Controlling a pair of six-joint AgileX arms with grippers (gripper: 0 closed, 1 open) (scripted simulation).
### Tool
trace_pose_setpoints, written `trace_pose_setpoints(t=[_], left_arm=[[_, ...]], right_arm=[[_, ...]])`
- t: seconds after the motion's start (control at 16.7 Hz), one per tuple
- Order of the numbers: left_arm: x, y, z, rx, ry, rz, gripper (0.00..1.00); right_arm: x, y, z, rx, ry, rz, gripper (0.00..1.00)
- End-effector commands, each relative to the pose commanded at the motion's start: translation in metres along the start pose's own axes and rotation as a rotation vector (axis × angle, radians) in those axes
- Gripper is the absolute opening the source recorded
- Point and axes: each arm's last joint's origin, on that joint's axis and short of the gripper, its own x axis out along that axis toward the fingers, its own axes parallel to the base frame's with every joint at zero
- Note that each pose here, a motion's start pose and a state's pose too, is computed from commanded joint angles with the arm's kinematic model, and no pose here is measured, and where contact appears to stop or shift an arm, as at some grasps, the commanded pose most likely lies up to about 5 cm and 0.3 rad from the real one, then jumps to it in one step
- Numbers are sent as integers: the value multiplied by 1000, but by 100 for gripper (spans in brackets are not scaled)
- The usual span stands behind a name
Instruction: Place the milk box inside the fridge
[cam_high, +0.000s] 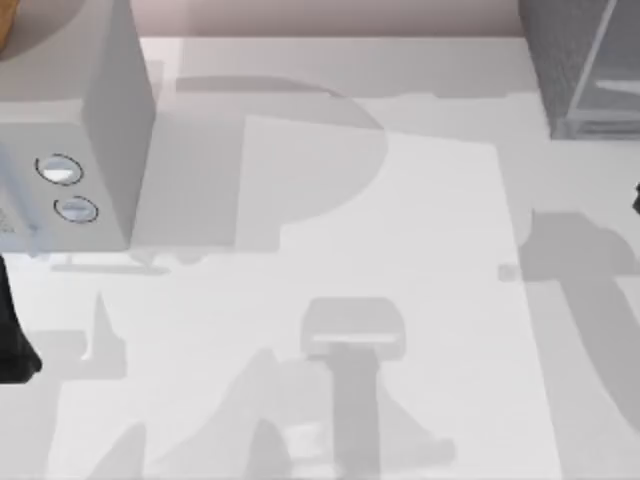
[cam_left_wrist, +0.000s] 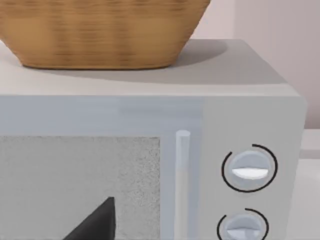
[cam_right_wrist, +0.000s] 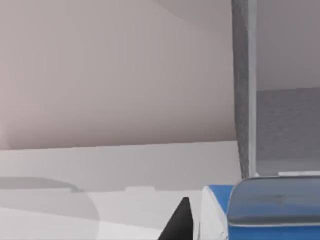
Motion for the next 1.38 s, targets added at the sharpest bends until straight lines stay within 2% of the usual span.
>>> trace_pose_setpoints(t=[0.3,0.54,0.72,1.14,1.38], left_arm=[[0,0,0,0,0,0,100],[0,0,0,0,0,0,100],[0,0,0,0,0,0,100],[0,0,0,0,0,0,100],[0,0,0,0,0,0,100]], right_arm=[[-52,-40,-45,-41,-105,-29,0],[-65,-56,-82,-92,-140,-80,0],[-66,-62,-97,-115,-142,-107,0],[-66,-62,-95,-115,-146,-106,0],[-64,-60,-66,-119,-194,-96,0]])
